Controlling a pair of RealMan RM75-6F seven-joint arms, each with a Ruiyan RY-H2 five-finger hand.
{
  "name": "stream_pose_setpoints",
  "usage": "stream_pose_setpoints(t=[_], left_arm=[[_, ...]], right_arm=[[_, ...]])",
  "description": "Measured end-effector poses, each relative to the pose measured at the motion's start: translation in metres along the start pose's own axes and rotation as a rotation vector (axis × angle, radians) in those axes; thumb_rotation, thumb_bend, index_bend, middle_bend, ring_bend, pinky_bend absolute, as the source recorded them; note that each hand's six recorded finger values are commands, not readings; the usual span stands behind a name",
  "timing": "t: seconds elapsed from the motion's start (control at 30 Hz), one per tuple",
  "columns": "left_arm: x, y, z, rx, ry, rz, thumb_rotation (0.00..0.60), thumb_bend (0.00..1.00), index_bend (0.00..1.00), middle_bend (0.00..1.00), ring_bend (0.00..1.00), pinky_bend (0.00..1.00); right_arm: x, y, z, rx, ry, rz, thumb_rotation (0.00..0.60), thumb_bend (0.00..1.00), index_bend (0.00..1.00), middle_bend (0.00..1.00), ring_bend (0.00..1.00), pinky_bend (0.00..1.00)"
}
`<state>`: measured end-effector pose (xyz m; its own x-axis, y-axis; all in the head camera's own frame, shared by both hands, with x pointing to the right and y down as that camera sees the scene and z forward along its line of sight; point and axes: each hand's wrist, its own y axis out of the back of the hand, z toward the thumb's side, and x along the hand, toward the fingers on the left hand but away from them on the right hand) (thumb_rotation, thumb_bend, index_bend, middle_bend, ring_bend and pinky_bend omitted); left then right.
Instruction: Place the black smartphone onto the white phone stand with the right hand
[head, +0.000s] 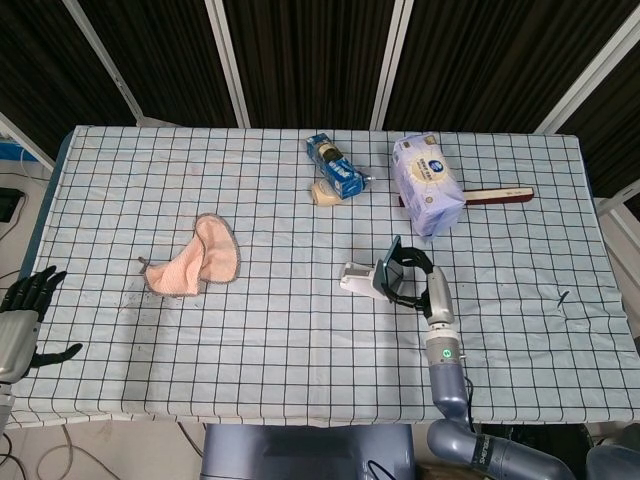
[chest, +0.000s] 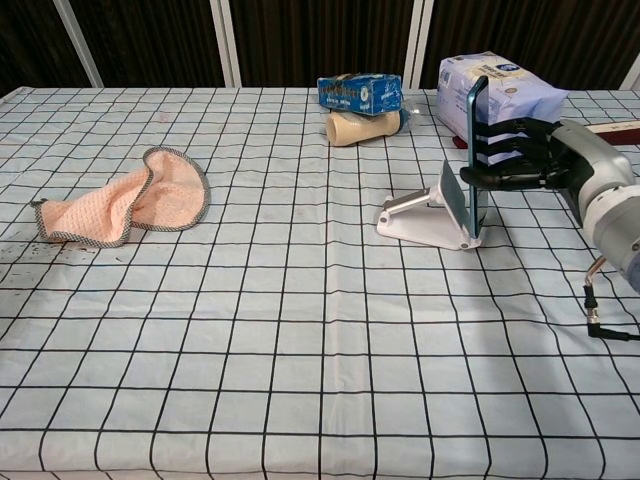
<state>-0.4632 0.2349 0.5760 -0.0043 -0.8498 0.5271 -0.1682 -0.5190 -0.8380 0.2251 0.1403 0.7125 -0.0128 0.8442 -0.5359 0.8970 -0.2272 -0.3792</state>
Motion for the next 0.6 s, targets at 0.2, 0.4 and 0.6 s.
stream_pose_setpoints(t=[0.2, 0.4, 0.6], left_arm=[[0.0004, 0.0002, -0.0005, -0.004, 0.002, -0.001, 0.600, 0.00, 0.00, 0.00, 0.00, 0.00], [0.0005, 0.0007, -0.0009, -0.009, 0.003, -0.003, 0.600, 0.00, 0.00, 0.00, 0.00, 0.00], [0.0004, 0.0003, -0.0006, -0.007, 0.004, -0.006, 0.600, 0.00, 0.00, 0.00, 0.00, 0.00]], right_arm=[[-0.0022, -0.0036, -0.0003, -0.007, 0.015, -0.003, 0.600, 0.74, 0.63, 0.51, 0.43, 0.17], [-0.0022, -0.0049, -0.0024, -0.002, 0.013, -0.002, 0.600, 0.74, 0.63, 0.51, 0.43, 0.17], [-0.0037, -0.0066, -0.0054, 0.005, 0.007, -0.007, 0.600, 0.74, 0.63, 0.51, 0.43, 0.17]])
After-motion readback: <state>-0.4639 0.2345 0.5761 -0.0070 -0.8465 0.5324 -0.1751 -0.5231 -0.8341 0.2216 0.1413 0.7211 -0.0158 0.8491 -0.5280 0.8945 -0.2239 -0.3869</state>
